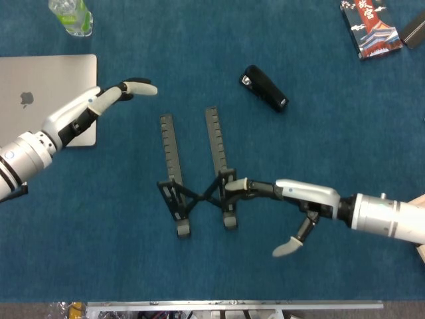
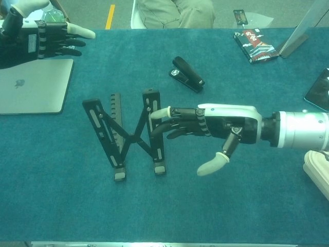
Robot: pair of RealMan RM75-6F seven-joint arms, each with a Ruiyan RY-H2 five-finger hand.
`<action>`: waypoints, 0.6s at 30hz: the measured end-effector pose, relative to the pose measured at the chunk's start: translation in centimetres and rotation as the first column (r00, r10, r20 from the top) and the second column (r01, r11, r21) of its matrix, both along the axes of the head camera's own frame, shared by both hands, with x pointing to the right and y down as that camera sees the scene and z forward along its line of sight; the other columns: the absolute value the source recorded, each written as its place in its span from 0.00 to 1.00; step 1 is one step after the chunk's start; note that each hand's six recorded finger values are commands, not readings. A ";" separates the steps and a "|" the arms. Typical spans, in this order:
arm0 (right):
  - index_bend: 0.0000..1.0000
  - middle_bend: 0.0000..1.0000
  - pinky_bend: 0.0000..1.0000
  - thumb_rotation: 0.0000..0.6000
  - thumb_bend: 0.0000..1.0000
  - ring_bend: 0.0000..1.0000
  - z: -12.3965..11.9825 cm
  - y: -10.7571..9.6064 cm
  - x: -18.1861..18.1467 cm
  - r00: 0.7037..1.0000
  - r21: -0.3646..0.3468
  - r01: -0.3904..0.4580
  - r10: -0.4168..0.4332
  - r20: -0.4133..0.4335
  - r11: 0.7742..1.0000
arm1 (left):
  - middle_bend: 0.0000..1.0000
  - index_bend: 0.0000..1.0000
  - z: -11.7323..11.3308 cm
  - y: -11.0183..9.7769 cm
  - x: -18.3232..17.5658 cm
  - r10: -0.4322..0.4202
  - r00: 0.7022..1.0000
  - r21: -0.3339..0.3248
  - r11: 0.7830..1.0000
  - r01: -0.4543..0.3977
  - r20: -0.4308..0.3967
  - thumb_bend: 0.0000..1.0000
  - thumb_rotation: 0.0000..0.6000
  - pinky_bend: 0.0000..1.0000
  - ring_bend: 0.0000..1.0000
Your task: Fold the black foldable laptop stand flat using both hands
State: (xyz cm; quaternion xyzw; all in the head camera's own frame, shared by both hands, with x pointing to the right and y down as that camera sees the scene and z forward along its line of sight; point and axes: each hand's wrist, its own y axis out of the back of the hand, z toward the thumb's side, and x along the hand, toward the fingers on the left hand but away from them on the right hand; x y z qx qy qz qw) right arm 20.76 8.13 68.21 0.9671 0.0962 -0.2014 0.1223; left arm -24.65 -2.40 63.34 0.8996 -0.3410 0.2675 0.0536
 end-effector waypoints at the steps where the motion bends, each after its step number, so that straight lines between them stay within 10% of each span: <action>1: 0.01 0.16 0.07 1.00 0.00 0.03 0.2 -0.2 0.0 1.000 0.004 -0.006 0.006 -0.006 1.000 | 0.04 0.16 0.0 0.1 -0.1 0.001 1.000 -0.001 1.000 -0.001 0.002 0.22 0.00 0.00 0.00; 13: 0.01 0.16 0.07 1.00 0.00 0.03 0.4 -1.3 0.2 0.999 0.040 -0.044 0.045 -0.018 0.998 | 0.04 0.16 0.1 0.1 -0.8 0.003 1.000 0.008 1.000 -0.004 0.025 0.22 0.02 0.00 0.00; 15: 0.01 0.16 0.07 1.00 0.00 0.03 0.2 -1.3 0.3 0.999 0.057 -0.039 0.040 -0.016 0.998 | 0.05 0.16 0.1 0.1 -0.9 0.009 0.999 0.013 1.000 -0.009 0.037 0.22 0.16 0.00 0.00; 18: 0.01 0.16 0.07 1.00 0.00 0.03 -0.2 -1.5 0.4 0.999 0.110 -0.024 0.026 -0.018 0.994 | 0.05 0.16 0.2 0.1 -1.1 0.027 0.997 0.033 0.999 -0.029 0.071 0.22 0.64 0.00 0.00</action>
